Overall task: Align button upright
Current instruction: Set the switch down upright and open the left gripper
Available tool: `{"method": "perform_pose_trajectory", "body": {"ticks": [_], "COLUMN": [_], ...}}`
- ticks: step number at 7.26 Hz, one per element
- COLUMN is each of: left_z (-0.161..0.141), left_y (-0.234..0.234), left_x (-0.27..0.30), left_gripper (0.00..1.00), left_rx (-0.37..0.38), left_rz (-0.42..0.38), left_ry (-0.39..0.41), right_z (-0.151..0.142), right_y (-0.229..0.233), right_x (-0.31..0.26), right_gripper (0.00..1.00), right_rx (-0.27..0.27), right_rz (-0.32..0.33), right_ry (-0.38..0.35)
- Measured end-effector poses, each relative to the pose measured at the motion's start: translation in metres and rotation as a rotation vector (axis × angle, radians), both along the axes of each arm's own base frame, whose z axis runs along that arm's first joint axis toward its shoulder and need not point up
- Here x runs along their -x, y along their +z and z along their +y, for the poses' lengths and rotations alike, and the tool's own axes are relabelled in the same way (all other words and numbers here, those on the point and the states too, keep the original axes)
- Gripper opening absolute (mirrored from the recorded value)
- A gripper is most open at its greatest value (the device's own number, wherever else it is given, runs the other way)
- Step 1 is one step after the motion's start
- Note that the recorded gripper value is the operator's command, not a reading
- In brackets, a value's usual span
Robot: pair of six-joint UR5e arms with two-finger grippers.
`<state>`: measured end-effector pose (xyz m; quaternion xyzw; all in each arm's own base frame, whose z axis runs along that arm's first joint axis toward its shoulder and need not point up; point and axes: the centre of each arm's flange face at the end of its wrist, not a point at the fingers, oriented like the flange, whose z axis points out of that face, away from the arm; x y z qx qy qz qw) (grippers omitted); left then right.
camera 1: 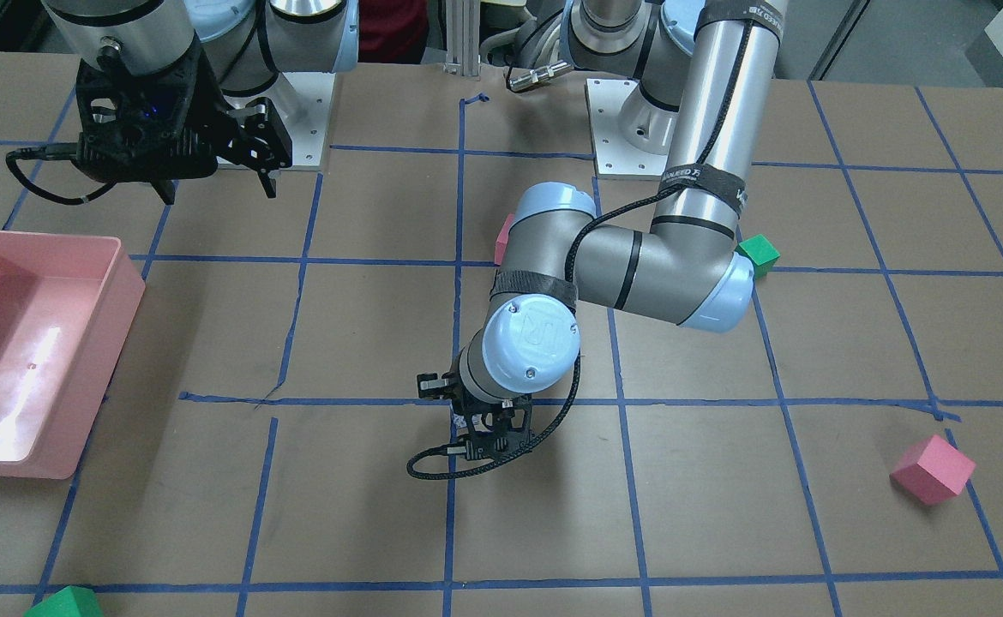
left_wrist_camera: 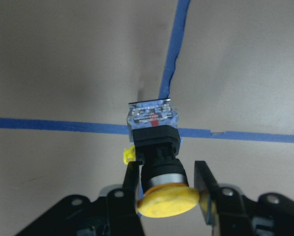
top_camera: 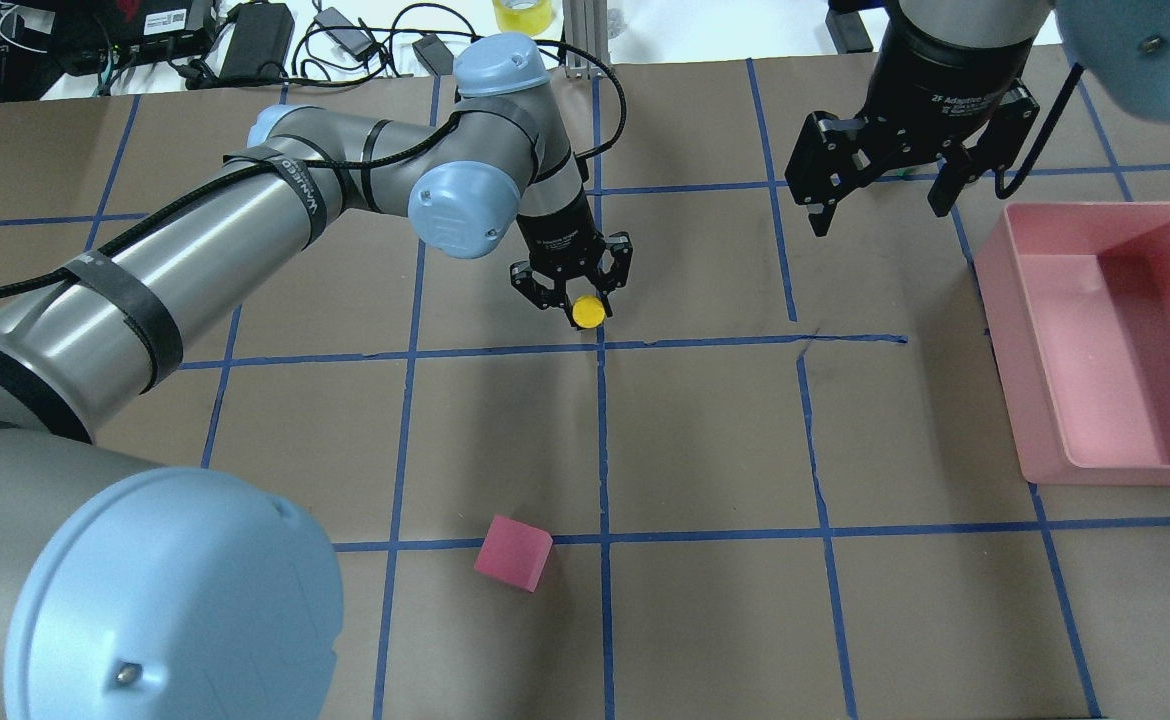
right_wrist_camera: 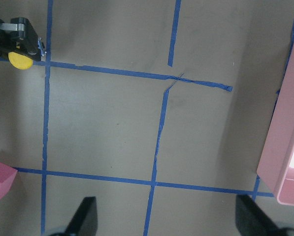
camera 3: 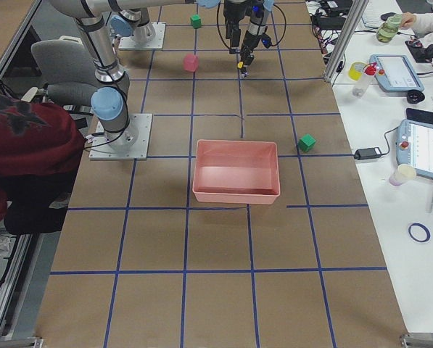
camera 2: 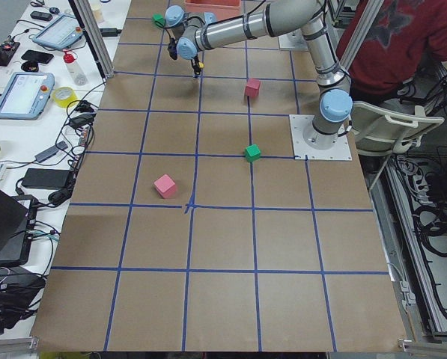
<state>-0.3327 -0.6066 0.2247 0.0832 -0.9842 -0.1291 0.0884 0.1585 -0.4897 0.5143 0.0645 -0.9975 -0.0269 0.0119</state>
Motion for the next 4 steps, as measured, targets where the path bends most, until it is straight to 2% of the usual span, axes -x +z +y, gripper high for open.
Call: {"method": "perform_pose_trajectory", "body": {"ticks": [4], "left_z": [-0.003], "left_y": [0.011], "left_x": [-0.005], "left_gripper": [1.0], "left_rx": [0.021], "left_rz": [0.009], "left_ry": [-0.001], "right_z": [0.0], "right_y": [-0.001], "right_x": [0.0], "right_gripper": [1.0], "right_rx": [0.0], "right_rz": [0.003], "right_ry": [0.0]}}
